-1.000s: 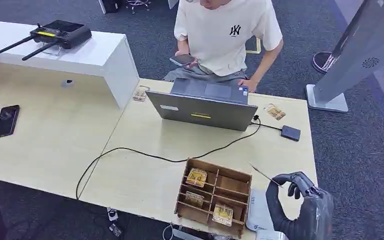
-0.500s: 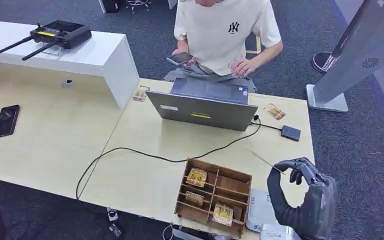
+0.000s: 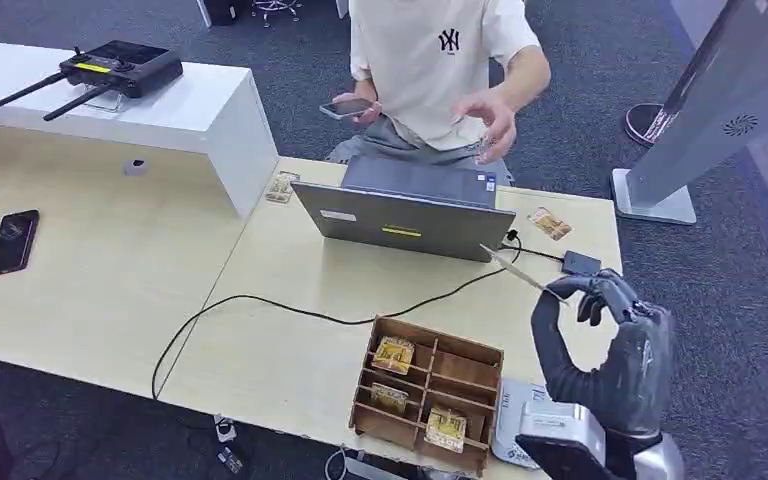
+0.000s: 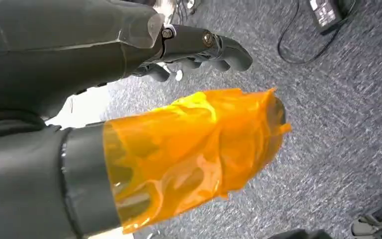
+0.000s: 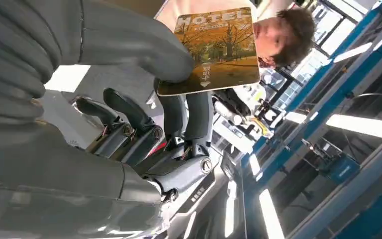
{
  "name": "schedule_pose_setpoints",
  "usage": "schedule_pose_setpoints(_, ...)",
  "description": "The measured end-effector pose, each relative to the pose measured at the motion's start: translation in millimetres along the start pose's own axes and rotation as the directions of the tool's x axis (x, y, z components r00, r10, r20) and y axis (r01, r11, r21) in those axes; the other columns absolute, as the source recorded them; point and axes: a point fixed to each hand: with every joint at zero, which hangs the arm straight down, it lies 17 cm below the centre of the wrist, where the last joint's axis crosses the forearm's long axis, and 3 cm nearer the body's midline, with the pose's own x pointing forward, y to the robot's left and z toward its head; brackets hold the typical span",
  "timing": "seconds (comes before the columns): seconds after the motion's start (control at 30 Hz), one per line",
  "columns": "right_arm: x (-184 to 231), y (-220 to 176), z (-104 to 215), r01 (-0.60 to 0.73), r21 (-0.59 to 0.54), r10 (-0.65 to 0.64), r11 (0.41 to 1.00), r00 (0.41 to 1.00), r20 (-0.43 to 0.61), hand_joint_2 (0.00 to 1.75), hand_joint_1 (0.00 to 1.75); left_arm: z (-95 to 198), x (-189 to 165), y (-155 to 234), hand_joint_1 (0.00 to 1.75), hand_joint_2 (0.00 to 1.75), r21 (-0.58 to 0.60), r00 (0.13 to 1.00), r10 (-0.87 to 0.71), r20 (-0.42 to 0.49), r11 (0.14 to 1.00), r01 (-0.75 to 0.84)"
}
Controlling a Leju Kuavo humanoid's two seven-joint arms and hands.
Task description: Pass the card to the sensor for recognition and then transmit it.
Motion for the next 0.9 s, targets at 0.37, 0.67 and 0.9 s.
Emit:
schedule_pose_setpoints(0.37, -21.3, 27.9, -69.8, -0.137, 0.068, 0.14, 0.988, 0.989, -0.042, 1.75, 1.75, -1.3, 18.0, 23.1, 0.0, 0.0, 0.034, 0.995, -0.099, 0.015, 0.995, 0.098)
schedule_pose_setpoints(0.67, -48.1, 55.9, -102.7, -0.266, 0.137, 0.279, 0.954, 0.956, -0.092, 1.75, 1.75, -1.3, 25.7, 32.2, 0.0, 0.0, 0.043, 0.986, -0.166, 0.021, 0.985, 0.165)
schedule_pose_setpoints(0.9, -75.3, 78.7, -109.7, -0.371, 0.207, 0.4, 0.905, 0.909, -0.12, 1.75, 1.75, -0.7, 31.6, 37.0, 0.0, 0.0, 0.047, 0.98, -0.196, 0.025, 0.98, 0.195)
